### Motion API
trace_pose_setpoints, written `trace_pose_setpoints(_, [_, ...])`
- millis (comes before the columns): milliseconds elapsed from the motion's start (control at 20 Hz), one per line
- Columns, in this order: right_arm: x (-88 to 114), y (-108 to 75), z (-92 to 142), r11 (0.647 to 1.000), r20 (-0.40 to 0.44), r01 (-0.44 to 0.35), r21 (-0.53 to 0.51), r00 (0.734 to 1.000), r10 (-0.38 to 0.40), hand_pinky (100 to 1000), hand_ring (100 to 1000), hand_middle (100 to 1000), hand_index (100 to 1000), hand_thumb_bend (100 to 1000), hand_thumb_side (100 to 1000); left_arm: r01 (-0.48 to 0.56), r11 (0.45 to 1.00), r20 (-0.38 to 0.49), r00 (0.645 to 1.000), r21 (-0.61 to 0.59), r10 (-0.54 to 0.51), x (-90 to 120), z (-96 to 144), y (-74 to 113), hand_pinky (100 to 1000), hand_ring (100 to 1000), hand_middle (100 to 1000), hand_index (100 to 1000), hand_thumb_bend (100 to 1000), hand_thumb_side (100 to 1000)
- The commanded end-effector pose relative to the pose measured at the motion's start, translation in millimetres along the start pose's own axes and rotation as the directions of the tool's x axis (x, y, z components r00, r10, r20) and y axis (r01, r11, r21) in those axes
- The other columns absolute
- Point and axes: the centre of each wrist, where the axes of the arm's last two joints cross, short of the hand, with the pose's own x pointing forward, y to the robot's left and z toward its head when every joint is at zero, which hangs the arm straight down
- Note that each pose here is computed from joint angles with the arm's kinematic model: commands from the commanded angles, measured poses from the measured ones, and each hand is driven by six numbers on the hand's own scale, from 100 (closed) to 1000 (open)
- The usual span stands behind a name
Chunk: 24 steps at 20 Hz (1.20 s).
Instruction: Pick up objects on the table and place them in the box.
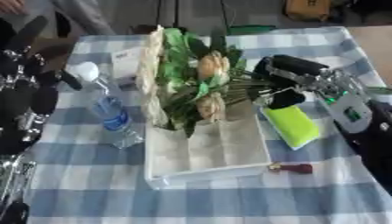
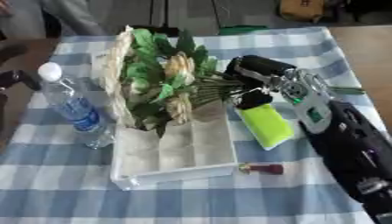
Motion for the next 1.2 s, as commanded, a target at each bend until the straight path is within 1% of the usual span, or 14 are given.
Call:
trace_pose_setpoints(50, [2.5,-9.4,0.8,0.999,0.024,-0.034,0.003,0.999,0.034,266,427,507,638,100,571,0.009,1.000,0.030,0.999,-0.016,-0.009,6.8,-5.5,1.1,470,819,975,940,542,438])
trace_pose_setpoints(100, [2.9,-9.3,1.0,0.999,0.033,-0.042,0.015,0.999,0.042,421,546,616,755,100,727,0.009,1.000,0.030,1.000,-0.016,-0.009,6.8,-5.5,1.1,470,818,975,940,542,438])
trace_pose_setpoints(150, [3.1,-9.2,1.3,0.998,0.045,-0.051,0.030,0.998,0.049,421,546,616,755,100,727,0.009,1.000,0.030,1.000,-0.017,-0.009,6.8,-5.6,1.0,470,818,975,940,542,438])
trace_pose_setpoints(200, [2.9,-9.3,1.7,0.998,0.053,-0.055,0.043,0.997,0.053,590,668,737,845,100,828,0.009,1.000,0.030,0.999,-0.017,-0.009,6.8,-5.6,1.0,470,816,975,940,542,438])
trace_pose_setpoints(250, [2.7,-9.5,2.2,0.997,0.063,-0.058,0.052,0.997,0.054,590,668,737,845,100,828,0.009,1.000,0.031,0.999,-0.017,-0.009,6.9,-5.6,1.0,470,816,975,940,542,438])
trace_pose_setpoints(300, [2.3,-9.9,2.8,0.997,0.070,-0.058,0.059,0.996,0.054,674,730,788,880,160,861,0.010,1.000,0.031,0.999,-0.017,-0.009,6.9,-5.6,1.1,469,816,975,940,542,438])
trace_pose_setpoints(350, [1.9,-10.3,3.4,0.996,0.076,-0.056,0.063,0.996,0.051,674,730,788,880,160,861,0.010,1.000,0.030,0.999,-0.017,-0.009,6.9,-5.6,1.1,469,816,975,940,542,438])
trace_pose_setpoints(400, [1.5,-10.7,4.0,0.996,0.079,-0.054,0.065,0.996,0.049,751,778,838,910,204,880,0.010,1.000,0.030,0.999,-0.017,-0.009,6.9,-5.5,1.1,469,814,975,940,541,439])
trace_pose_setpoints(450, [0.9,-11.2,4.7,0.997,0.080,-0.049,0.063,0.996,0.044,751,778,838,910,204,880,0.010,1.000,0.030,1.000,-0.017,-0.010,6.9,-5.5,1.1,469,814,975,940,541,439])
trace_pose_setpoints(600, [-0.2,-12.2,6.2,0.998,0.084,-0.040,0.057,0.996,0.036,806,806,871,933,246,886,0.010,1.000,0.030,0.999,-0.017,-0.010,6.9,-5.7,1.1,469,813,975,940,541,438])
trace_pose_setpoints(650, [-0.3,-12.7,6.5,0.998,0.085,-0.038,0.053,0.996,0.034,806,806,871,933,246,886,0.010,1.000,0.030,0.999,-0.017,-0.009,6.9,-5.7,1.1,469,813,975,940,541,438])
trace_pose_setpoints(800, [0.6,-14.6,7.2,0.998,0.095,-0.045,0.047,0.995,0.041,862,847,905,952,302,879,0.010,1.000,0.031,0.999,-0.017,-0.009,6.9,-5.8,1.2,469,811,975,940,542,437])
trace_pose_setpoints(1000, [2.7,-17.6,8.4,0.997,0.109,-0.064,0.037,0.992,0.059,867,850,908,953,313,882,0.010,1.000,0.031,0.999,-0.018,-0.009,6.9,-5.8,1.2,469,809,974,940,542,437])
trace_pose_setpoints(1200, [2.2,-18.5,10.2,0.998,0.104,-0.058,0.023,0.993,0.056,859,842,902,951,297,888,0.010,1.000,0.031,0.999,-0.018,-0.010,7.0,-5.7,1.2,468,806,975,940,541,437])
